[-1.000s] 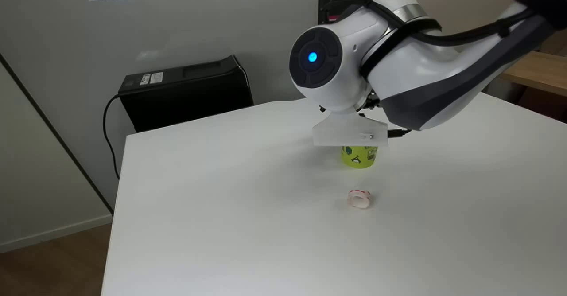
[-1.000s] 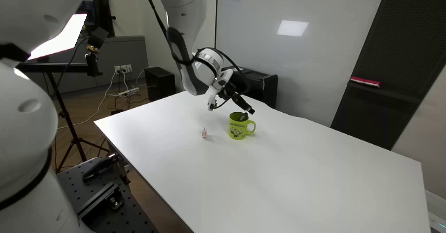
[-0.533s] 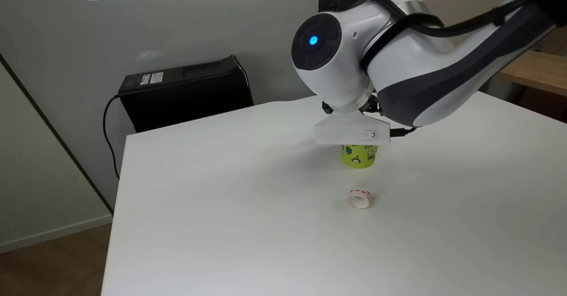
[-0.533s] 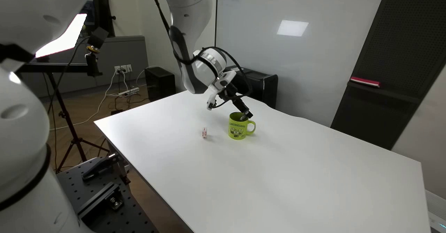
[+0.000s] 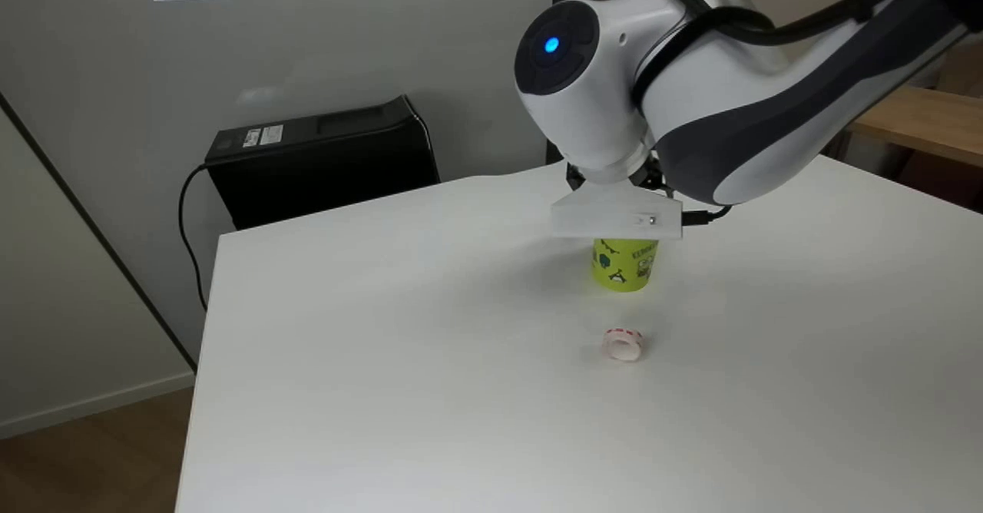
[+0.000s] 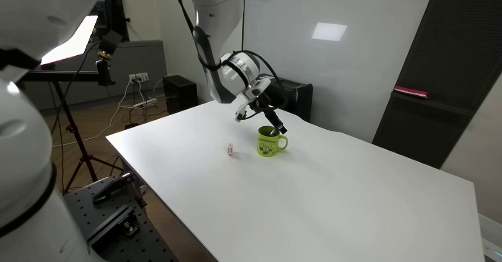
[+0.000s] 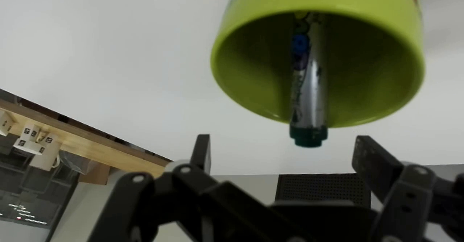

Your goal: Put the marker inside the yellow mug

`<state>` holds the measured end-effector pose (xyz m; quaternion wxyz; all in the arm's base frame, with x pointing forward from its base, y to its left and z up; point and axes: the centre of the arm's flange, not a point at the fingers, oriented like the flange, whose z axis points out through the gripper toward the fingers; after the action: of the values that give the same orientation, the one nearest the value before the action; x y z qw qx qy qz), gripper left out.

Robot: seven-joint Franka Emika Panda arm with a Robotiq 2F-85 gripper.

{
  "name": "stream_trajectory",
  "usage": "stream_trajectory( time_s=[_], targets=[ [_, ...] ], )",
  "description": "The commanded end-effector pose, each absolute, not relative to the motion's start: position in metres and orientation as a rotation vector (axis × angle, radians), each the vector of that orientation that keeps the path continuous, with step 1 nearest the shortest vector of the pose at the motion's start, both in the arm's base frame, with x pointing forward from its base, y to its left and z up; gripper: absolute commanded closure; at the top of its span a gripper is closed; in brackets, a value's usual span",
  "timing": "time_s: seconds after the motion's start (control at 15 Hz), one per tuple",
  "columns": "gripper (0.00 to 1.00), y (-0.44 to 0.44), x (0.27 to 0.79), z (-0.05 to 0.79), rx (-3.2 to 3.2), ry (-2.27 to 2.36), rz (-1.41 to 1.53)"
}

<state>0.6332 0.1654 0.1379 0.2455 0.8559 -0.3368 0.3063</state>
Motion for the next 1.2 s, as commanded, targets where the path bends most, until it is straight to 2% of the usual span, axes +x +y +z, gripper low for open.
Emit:
stream_trajectory(
  time_s=[0.0, 0.47, 1.13],
  targets=[
    [0.00, 0.164, 0.635, 0.168, 2.368, -0.963, 0.841],
    [0.00, 0.167, 0.637, 0.216, 2.494, -0.995, 0.746],
    [0.00, 0.148, 0.614, 0.261, 2.841, -0.726, 0.529]
  ],
)
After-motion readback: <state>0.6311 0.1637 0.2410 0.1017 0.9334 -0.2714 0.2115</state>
